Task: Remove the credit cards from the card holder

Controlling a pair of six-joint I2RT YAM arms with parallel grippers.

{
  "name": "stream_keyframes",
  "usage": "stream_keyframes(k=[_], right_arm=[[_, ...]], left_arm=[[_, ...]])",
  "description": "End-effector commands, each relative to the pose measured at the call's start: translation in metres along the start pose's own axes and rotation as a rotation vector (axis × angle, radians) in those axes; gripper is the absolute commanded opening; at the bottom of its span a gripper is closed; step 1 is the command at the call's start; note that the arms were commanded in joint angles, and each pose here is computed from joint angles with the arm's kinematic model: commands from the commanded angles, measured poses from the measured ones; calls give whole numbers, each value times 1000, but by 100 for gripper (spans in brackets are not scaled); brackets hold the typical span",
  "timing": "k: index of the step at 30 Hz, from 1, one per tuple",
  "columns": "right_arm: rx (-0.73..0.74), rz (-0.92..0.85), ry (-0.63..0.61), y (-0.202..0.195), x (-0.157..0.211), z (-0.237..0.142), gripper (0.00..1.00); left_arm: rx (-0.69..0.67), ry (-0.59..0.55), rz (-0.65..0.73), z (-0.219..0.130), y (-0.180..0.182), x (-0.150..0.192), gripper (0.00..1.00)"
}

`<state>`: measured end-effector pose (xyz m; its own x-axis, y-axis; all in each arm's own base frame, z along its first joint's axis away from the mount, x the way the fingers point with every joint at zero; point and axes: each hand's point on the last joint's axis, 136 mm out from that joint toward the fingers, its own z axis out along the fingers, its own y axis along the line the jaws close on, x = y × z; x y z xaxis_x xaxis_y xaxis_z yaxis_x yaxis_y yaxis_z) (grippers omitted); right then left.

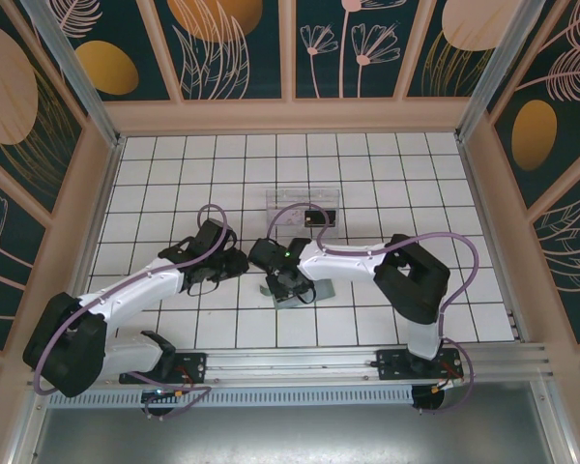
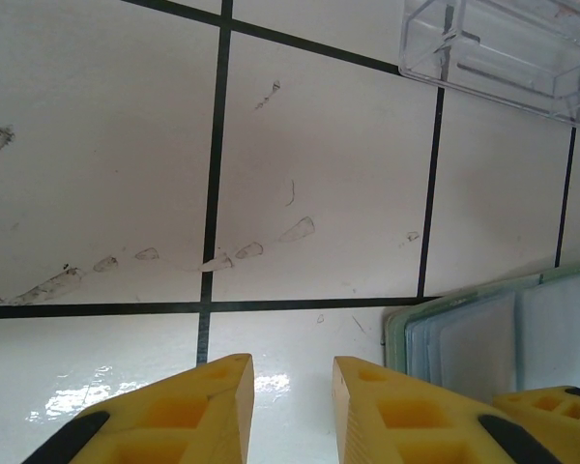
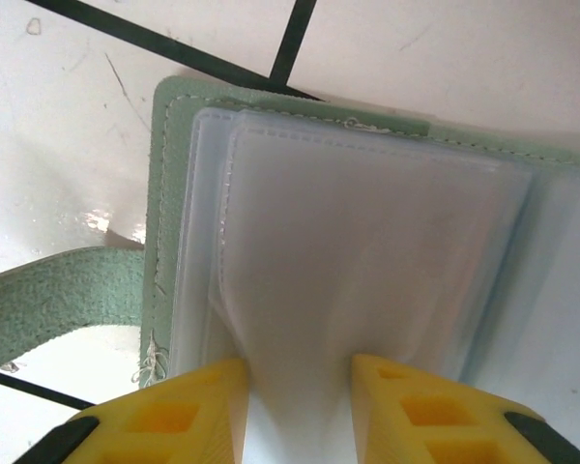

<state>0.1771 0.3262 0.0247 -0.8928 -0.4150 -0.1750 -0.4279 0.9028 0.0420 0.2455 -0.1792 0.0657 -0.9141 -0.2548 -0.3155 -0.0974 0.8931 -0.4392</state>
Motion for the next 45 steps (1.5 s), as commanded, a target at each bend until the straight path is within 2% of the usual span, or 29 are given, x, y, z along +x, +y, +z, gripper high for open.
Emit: stream_keyframes(k=[1,5,9,18,22,29,33,36,45], right_arm=[[53,8,14,-5,4,2,27],[54,17,-10,-7,-1,-4,18],[0,40,-35,-3,-5,-12,15],[-148,131,-119,-12,-15,-33,15],[-223,151,-107,-10,-9,-32,16],[-264,195,-133,-20,-8,-36,15],[-282,237,-141,-31,-5,-34,18],[-261,262,-139,-41,-1,-31,24],[-96,328,-143,-82,11,-28,31]], left_arm=[[7,6,9,0,2,3,28],[8,6,11,-1,1,1,28],[34,27,66,-6,-10,-1,24],[142,54,87,-13,-40,-3,19],[175,74,91,-9,-54,2,19],[199,124,107,5,-77,20,17],[202,150,114,12,-85,28,17],[192,169,117,18,-86,32,17],[169,193,120,24,-86,36,16]])
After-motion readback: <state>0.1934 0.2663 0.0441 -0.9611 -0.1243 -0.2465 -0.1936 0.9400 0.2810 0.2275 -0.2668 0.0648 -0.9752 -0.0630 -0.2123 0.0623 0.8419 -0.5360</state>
